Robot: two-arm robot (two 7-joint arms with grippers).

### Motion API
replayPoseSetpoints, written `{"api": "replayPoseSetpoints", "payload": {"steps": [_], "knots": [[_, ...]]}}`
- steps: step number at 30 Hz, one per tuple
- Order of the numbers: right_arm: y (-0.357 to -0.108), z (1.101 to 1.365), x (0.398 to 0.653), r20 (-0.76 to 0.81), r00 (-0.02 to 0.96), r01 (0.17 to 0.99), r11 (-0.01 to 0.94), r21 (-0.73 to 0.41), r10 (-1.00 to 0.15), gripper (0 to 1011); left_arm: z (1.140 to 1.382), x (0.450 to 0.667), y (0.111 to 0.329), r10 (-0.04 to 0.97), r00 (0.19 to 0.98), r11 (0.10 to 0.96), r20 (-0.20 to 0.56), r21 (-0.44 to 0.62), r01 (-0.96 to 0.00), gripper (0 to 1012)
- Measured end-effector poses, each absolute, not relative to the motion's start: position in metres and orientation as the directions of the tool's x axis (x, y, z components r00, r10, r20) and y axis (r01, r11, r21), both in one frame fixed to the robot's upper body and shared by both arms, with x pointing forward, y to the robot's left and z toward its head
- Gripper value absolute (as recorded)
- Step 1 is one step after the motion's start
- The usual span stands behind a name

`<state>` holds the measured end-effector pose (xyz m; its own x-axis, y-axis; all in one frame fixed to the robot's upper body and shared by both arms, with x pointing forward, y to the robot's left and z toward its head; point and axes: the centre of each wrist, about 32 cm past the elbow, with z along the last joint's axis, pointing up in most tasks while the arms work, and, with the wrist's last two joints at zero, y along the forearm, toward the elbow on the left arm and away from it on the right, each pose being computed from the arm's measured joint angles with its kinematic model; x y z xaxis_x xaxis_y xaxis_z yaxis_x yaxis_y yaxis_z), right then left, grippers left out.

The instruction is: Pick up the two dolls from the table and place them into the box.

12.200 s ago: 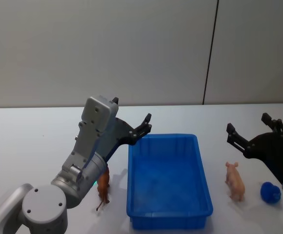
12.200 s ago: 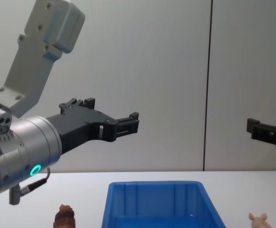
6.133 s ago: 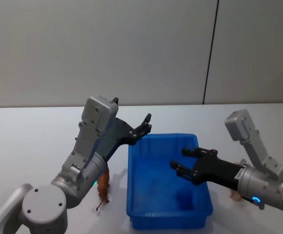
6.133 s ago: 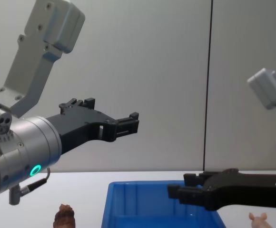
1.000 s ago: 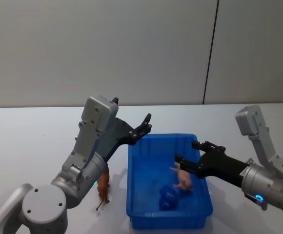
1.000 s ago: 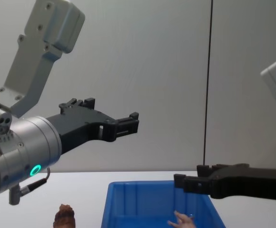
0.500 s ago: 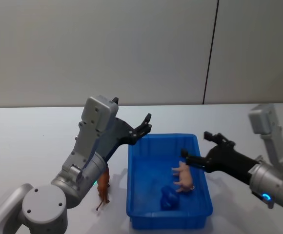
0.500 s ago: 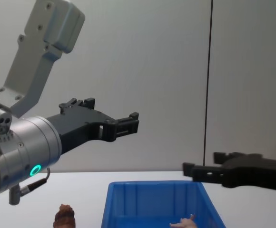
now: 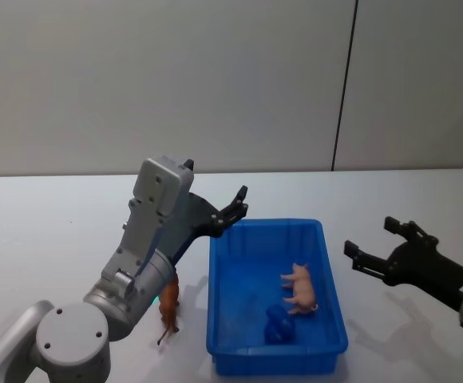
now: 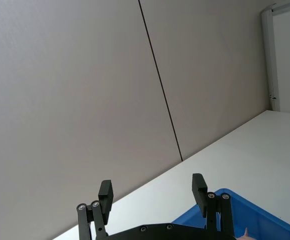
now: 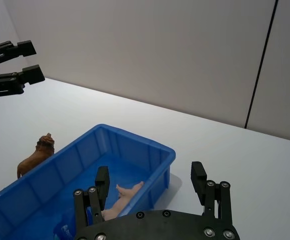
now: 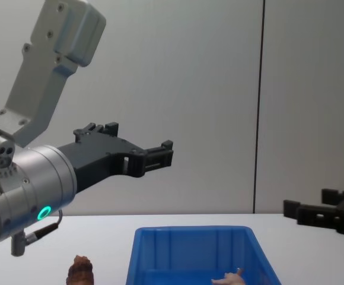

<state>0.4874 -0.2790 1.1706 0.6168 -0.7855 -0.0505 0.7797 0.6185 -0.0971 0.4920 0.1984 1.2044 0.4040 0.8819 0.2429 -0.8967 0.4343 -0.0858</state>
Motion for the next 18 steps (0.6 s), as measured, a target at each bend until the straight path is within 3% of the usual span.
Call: {"api": "replayPoseSetpoints", "payload": {"steps": [9, 18], "knots": [[-0.29, 1.17, 0.481, -0.052, 0.602, 0.791, 0.604, -0.094, -0.797, 1001, 1.204, 0.488, 0.199, 0.892, 0.384, 0.409, 0.24, -0.065, -0.91, 1001], [-0.297, 1.17, 0.477, -0.052, 0.594, 0.798, 0.596, -0.094, -0.803, 1001, 1.198, 0.472, 0.205, 0.926, 0.323, 0.328, 0.197, 0.006, -0.945, 1001]]}}
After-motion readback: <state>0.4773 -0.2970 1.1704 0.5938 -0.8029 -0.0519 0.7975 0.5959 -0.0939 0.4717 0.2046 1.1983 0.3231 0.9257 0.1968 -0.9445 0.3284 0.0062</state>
